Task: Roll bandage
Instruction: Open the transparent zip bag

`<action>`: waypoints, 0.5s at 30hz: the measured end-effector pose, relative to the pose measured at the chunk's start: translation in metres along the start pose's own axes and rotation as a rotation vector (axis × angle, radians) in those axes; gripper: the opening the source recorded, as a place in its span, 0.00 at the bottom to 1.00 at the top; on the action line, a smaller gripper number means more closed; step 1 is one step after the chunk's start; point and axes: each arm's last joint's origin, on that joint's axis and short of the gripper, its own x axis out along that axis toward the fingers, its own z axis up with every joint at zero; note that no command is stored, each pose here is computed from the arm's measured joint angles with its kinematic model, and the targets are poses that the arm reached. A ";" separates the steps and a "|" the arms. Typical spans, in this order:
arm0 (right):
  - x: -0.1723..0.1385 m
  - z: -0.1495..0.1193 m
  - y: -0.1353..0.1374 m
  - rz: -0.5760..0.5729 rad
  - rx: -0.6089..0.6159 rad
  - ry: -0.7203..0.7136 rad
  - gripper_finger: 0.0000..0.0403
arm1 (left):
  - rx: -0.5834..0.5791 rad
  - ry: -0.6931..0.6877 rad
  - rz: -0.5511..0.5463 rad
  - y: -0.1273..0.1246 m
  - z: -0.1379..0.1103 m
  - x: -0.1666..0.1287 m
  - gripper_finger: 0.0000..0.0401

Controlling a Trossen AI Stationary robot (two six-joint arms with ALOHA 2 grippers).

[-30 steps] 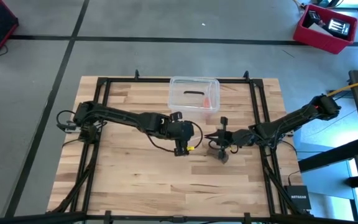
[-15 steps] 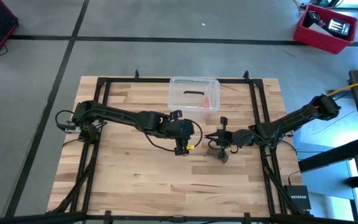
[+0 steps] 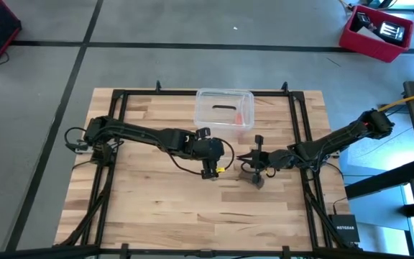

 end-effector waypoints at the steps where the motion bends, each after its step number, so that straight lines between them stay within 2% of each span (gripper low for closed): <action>1: 0.000 0.000 0.000 0.000 0.000 0.000 0.01 | 0.000 0.005 0.000 0.000 -0.001 0.001 0.44; 11: 0.000 0.001 0.000 0.000 0.002 -0.005 0.01 | 0.017 0.047 -0.005 -0.005 -0.005 0.013 0.44; 15: 0.000 0.001 0.000 0.000 0.006 -0.011 0.01 | 0.040 0.063 -0.019 -0.010 -0.008 0.026 0.34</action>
